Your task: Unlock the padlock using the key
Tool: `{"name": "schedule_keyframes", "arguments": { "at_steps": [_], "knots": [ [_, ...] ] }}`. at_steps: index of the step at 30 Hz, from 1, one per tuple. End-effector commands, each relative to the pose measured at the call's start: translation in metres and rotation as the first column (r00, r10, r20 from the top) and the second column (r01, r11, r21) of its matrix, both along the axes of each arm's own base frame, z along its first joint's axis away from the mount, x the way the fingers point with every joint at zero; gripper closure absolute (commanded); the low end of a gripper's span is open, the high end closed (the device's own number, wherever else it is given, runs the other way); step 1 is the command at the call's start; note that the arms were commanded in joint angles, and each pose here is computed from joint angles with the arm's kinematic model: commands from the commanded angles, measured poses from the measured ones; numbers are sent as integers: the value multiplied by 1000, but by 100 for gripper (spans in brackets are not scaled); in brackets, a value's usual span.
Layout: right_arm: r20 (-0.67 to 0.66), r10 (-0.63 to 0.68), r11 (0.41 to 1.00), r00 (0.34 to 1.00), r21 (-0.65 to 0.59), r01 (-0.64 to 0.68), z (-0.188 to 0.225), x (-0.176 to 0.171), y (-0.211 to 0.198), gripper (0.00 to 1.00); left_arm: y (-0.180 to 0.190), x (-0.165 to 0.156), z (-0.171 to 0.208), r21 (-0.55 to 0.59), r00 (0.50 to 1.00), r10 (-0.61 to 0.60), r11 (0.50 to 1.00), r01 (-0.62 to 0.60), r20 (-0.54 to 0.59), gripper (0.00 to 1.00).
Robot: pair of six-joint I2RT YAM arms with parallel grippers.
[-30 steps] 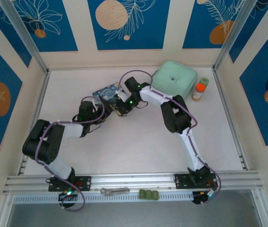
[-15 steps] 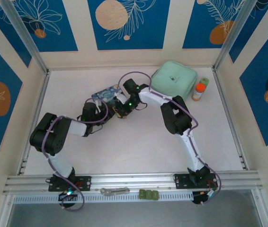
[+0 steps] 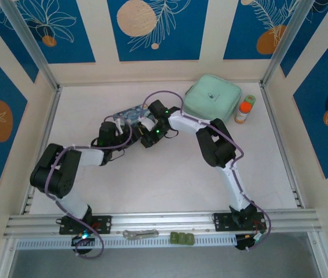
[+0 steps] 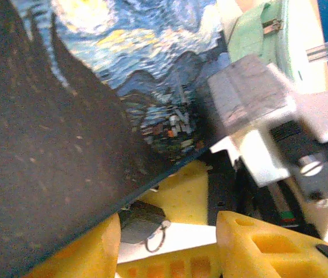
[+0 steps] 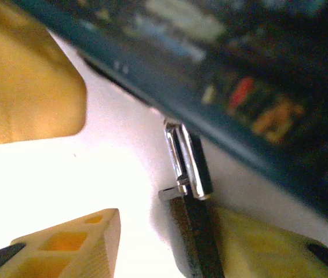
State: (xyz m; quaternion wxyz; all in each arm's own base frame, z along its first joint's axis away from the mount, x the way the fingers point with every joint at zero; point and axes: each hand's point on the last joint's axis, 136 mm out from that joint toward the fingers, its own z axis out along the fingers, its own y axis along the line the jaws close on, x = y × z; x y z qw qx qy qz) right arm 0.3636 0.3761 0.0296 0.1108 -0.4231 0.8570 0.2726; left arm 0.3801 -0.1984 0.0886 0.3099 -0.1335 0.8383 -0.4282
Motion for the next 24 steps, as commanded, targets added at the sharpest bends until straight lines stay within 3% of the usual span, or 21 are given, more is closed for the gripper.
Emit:
{"name": "schedule_keyframes", "arguments": {
  "at_steps": [1,15,24],
  "knots": [
    [13,4,999,1000,41,-5,22,-2,-8,50,5,1,15,16,1000,-8,1000,7,28,52],
    [49,-19,998,999,59,16,26,1,-15,46,24,0,44,25,998,28,999,-30,63,49],
    [259,2,995,966,-100,25,10,14,-3,45,46,-8,76,57,990,88,994,-94,109,42]
  ]
}}
